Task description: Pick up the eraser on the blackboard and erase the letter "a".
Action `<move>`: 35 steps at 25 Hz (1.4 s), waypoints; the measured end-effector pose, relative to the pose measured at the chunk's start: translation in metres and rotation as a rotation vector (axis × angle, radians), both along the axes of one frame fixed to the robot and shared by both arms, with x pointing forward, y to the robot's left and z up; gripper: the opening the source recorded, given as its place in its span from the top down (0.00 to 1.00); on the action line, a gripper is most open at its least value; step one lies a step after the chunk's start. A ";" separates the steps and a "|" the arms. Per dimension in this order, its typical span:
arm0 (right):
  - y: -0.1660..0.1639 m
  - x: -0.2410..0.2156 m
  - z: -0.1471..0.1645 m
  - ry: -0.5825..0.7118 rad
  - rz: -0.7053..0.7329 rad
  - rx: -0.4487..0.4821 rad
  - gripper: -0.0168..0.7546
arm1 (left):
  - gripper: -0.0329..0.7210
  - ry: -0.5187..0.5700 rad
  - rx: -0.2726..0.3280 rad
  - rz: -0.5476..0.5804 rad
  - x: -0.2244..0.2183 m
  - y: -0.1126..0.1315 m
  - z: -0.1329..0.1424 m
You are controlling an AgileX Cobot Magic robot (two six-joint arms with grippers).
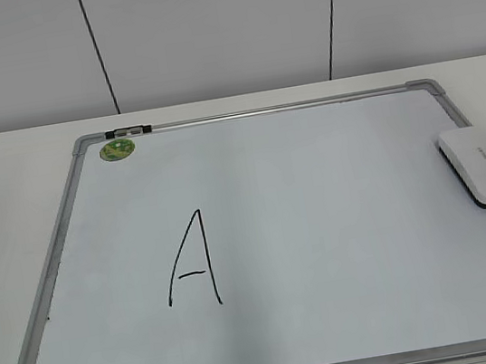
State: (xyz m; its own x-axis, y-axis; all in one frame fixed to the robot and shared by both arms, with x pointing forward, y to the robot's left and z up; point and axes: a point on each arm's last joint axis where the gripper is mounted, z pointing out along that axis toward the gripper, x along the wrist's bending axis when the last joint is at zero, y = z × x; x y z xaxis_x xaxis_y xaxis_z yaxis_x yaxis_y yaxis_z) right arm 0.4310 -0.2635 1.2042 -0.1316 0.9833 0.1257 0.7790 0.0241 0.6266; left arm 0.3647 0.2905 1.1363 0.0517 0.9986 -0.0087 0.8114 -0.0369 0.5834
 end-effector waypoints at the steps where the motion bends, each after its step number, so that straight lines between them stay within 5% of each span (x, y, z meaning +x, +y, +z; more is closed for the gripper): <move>1: -0.003 -0.019 0.000 -0.035 -0.002 0.006 0.28 | 0.30 -0.026 -0.001 -0.003 -0.012 0.001 -0.003; 16: -0.031 -0.178 -0.108 -0.175 -0.033 -0.041 0.28 | 0.33 -0.267 -0.044 -0.057 -0.119 0.013 -0.078; 24: -0.037 -0.186 -0.159 -0.185 -0.058 -0.096 0.28 | 0.33 -0.337 -0.031 -0.050 -0.119 0.015 -0.084; 35: -0.035 -0.183 -0.162 -0.205 -0.024 -0.097 0.28 | 0.33 -0.340 -0.031 -0.050 -0.119 0.015 -0.084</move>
